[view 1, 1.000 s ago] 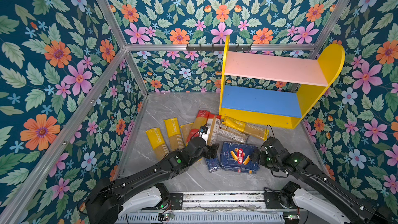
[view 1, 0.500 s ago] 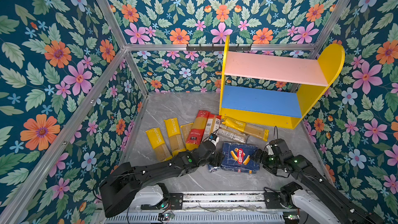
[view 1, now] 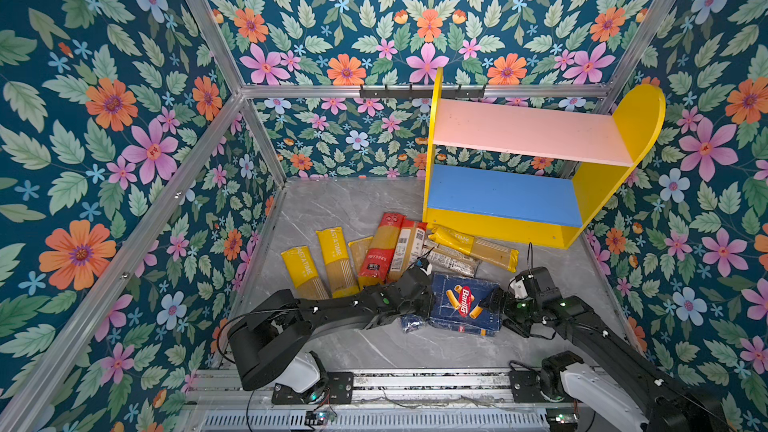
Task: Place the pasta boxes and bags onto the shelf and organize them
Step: 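Grasp the blue Barilla rigatoni box with both grippers and lift it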
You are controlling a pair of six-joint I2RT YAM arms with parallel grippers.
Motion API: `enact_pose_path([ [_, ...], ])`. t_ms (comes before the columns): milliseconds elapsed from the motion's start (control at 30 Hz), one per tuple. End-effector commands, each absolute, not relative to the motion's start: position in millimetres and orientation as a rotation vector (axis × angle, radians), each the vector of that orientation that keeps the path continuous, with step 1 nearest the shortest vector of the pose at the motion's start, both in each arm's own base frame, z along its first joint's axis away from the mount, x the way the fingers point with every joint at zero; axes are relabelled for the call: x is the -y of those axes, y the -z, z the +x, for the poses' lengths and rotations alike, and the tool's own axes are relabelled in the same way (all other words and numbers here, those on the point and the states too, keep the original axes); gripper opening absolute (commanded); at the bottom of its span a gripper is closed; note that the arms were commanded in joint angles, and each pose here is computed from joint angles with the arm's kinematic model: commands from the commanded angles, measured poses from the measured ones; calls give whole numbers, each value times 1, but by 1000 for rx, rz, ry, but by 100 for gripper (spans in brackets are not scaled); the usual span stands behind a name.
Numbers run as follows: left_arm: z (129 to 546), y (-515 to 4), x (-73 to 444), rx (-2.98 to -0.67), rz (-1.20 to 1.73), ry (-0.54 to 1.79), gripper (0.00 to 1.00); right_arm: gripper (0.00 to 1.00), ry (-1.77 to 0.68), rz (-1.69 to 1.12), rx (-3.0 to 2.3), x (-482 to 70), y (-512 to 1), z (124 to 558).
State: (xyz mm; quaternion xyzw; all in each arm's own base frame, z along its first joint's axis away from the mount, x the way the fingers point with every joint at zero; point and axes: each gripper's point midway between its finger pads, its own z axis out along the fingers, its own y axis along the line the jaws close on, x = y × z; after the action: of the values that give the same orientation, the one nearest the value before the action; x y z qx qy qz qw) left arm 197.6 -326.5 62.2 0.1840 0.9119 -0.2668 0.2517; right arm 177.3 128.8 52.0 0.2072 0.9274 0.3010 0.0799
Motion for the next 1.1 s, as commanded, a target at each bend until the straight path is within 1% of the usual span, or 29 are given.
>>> enact_pose_path([
  [0, 191, -40, 315, -2564, 492, 660, 30, 99, -967, 540, -2738, -137, -56, 186],
  [67, 190, -35, 315, -2577, 492, 662, 28, 99, -981, 523, -2736, -139, -56, 188],
  [133, 190, -28, 315, -2600, 476, 668, 24, 99, -988, 513, -2737, -141, -53, 189],
  [233, 189, -22, 315, -2622, 450, 727, 22, 99, -1039, 486, -2720, -146, -53, 191],
  [533, 189, 0, 311, -2682, 371, 856, 23, 99, -1212, 343, -2597, -164, -73, 196],
  [1067, 183, -13, 332, -2633, 426, 1041, 34, 99, -1445, 163, -2380, -187, -120, 209],
])
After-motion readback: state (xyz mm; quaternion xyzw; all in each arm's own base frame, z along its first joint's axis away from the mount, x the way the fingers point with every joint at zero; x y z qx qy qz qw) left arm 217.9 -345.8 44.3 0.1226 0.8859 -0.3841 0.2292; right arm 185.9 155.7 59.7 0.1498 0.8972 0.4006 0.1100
